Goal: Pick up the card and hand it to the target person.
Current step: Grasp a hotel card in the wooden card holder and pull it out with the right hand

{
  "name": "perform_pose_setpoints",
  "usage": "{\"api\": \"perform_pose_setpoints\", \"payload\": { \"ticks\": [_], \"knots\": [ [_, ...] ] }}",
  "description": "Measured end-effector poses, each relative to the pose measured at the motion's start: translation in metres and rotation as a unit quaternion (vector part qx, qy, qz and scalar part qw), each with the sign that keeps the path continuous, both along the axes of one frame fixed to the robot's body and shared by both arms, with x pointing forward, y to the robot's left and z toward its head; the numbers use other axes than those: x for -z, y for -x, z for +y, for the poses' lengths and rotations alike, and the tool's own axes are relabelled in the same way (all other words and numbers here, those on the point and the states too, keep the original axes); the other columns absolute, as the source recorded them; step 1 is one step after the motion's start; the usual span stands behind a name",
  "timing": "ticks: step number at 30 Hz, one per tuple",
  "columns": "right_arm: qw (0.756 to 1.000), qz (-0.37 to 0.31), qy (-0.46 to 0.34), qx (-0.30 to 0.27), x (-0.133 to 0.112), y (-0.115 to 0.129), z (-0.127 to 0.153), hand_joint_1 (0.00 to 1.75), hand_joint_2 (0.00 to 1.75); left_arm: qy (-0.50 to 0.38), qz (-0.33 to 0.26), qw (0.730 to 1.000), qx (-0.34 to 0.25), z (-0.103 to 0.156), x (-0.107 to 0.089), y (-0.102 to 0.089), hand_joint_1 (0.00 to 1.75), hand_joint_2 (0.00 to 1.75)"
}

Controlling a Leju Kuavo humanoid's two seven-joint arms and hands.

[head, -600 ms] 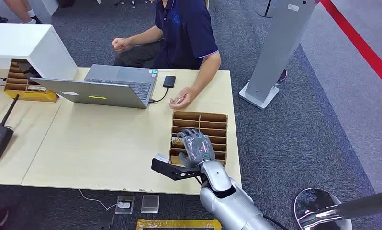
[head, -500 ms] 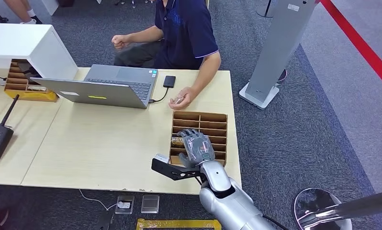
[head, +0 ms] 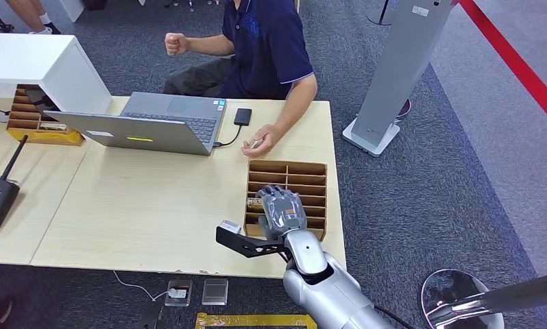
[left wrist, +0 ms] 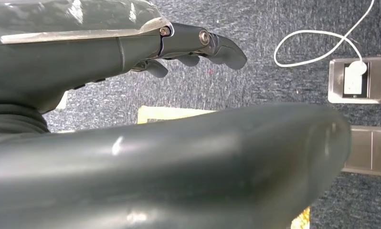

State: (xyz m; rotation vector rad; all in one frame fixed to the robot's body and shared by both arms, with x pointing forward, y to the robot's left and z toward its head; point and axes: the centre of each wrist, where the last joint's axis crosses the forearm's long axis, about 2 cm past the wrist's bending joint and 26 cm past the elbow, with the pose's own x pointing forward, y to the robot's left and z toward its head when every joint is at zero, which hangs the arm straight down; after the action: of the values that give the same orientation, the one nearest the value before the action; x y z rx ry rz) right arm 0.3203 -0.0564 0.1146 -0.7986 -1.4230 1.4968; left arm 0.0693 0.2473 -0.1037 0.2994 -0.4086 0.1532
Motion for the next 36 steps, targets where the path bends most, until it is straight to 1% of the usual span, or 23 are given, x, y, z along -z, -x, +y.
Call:
{"api": "perform_pose_setpoints", "payload": {
  "ticks": [2, 3, 14, 20, 27, 36],
  "knots": [
    [1.0, -0.002, 0.004, 0.002, -0.001, -0.001, 0.0, 1.22, 1.75, 0.002, -0.001, 1.0, 0.001, 0.0, 0.0, 0.0, 0.0, 0.0],
    [1.0, -0.002, 0.005, 0.003, -0.001, -0.001, 0.0, 1.28, 1.75, 0.003, -0.002, 1.0, 0.002, 0.0, 0.0, 0.0, 0.0, 0.0],
    [1.0, -0.007, 0.008, 0.01, -0.002, -0.003, -0.002, 1.51, 1.75, 0.011, -0.012, 1.0, 0.007, -0.001, 0.0, 0.0, 0.0, 0.0],
    [1.0, -0.01, 0.005, 0.016, -0.003, -0.004, -0.005, 1.53, 1.75, 0.018, -0.021, 1.0, 0.013, -0.003, 0.0, 0.0, 0.0, 0.0],
    [1.0, -0.012, -0.008, 0.021, -0.005, -0.003, -0.009, 1.49, 1.75, 0.02, -0.023, 0.999, 0.017, -0.004, 0.0, 0.0, 0.0, 0.0],
    [0.999, -0.025, -0.03, 0.027, -0.014, -0.003, -0.015, 1.44, 1.75, 0.023, -0.024, 0.999, 0.018, -0.004, 0.0, 0.0, 0.0, 0.0]
  ]
}}
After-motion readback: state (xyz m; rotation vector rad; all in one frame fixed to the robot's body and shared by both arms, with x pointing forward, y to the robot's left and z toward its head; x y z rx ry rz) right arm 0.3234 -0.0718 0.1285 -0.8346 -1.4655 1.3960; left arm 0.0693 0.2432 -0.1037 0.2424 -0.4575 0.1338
